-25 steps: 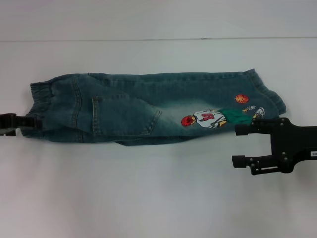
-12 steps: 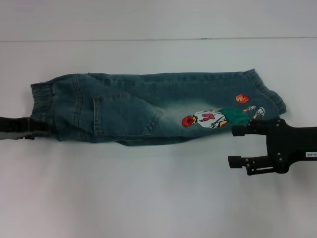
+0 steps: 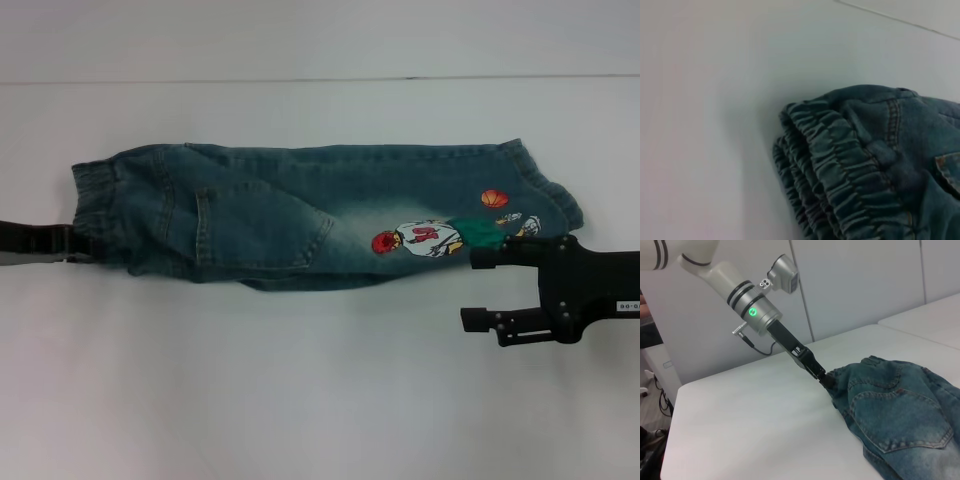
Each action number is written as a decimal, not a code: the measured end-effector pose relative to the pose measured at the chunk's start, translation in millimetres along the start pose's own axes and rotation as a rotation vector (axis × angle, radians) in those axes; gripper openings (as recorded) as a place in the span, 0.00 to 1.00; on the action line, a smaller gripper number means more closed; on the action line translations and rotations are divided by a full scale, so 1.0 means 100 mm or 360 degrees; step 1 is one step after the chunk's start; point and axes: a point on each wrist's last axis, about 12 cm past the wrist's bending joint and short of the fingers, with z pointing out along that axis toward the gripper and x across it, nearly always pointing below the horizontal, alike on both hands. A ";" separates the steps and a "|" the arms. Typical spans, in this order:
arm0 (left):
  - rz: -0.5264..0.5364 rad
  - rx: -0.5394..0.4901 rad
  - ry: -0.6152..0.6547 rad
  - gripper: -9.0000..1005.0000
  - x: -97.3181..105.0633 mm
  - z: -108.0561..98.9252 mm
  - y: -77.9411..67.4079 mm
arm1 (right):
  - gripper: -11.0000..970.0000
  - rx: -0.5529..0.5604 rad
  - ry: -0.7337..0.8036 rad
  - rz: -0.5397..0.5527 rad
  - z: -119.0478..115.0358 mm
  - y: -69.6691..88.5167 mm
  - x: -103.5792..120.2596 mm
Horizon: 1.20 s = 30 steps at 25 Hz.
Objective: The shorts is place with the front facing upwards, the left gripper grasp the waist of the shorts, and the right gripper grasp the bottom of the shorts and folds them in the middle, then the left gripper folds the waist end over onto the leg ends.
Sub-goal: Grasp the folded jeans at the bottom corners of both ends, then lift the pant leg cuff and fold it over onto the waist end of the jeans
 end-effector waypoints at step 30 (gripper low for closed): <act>0.0359 0.0448 -0.0152 0.07 -0.48 -0.48 -0.45 | 0.53 0.0327 -0.0202 0.0060 0.27 -0.15 0.12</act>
